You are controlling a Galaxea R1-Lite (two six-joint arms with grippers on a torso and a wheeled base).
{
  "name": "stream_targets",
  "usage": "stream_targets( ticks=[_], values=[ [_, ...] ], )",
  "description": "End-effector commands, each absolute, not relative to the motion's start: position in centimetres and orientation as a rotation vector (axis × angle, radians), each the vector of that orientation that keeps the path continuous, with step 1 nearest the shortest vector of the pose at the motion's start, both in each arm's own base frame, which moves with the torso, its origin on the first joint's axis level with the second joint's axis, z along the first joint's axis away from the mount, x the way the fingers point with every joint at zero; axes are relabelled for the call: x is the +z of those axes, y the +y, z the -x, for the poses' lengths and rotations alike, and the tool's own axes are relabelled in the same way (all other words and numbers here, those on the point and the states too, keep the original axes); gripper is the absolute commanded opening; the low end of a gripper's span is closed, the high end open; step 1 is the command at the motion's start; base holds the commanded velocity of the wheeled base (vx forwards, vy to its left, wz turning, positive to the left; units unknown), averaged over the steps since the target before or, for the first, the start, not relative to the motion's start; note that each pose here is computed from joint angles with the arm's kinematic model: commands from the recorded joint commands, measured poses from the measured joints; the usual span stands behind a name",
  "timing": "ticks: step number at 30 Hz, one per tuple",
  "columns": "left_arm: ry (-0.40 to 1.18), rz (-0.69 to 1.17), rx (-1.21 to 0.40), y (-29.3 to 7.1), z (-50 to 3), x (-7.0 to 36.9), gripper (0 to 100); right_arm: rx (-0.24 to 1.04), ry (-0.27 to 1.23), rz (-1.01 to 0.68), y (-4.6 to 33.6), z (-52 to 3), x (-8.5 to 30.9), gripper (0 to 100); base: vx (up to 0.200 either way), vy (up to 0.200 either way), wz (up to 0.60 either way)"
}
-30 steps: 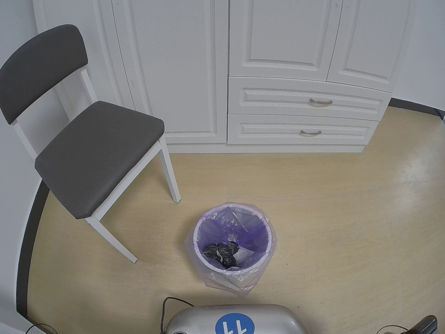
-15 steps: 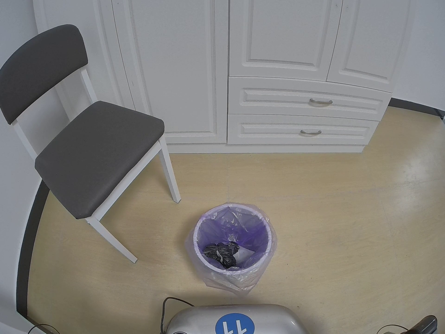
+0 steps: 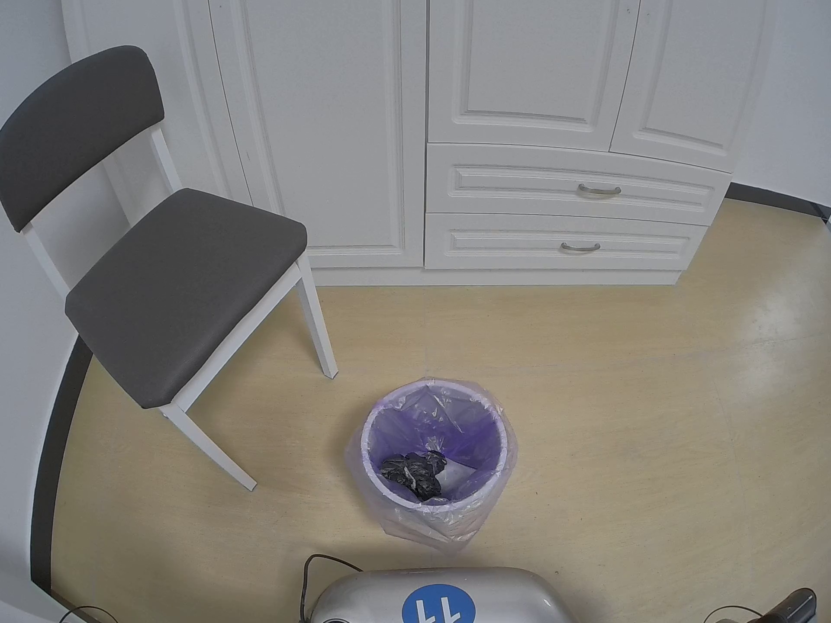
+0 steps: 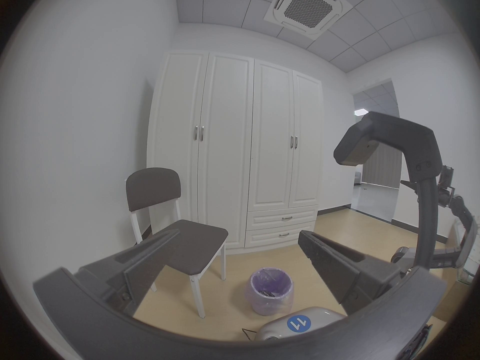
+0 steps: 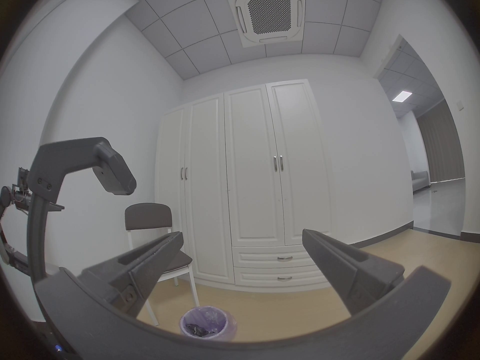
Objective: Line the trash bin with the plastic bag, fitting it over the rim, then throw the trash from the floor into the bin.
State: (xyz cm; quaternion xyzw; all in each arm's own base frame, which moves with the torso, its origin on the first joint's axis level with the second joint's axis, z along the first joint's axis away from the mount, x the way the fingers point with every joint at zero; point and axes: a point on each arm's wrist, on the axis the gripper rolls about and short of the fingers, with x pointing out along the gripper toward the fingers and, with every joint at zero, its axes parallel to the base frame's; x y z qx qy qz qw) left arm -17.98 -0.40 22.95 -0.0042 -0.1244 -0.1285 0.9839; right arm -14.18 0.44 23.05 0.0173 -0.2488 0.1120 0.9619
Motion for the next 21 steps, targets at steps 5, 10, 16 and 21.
stream_targets(
  ticks=[5, 10, 16, 21],
  values=[
    [-0.258, -0.005, -0.188, -0.4, 17.5, 21.5, 100, 0.217, -0.541, -0.033, 0.4, 13.0, 22.5, 100, 0.000, 0.000, 0.00],
    [-0.332, 0.007, -0.095, -0.2, 14.8, 21.6, 100, 0.182, -0.582, -0.037, 0.3, 12.9, 22.7, 100, 0.000, 0.000, 0.00],
    [-0.428, 0.022, 0.021, 0.1, 11.0, 20.6, 100, 0.147, -0.644, -0.040, 0.3, 12.1, 22.5, 100, 0.000, 0.000, 0.00],
    [-0.506, 0.015, 0.040, 0.1, 7.3, 18.2, 100, 0.142, -0.687, -0.043, 0.2, 10.4, 21.5, 100, 0.000, 0.000, 0.00]
  ],
)
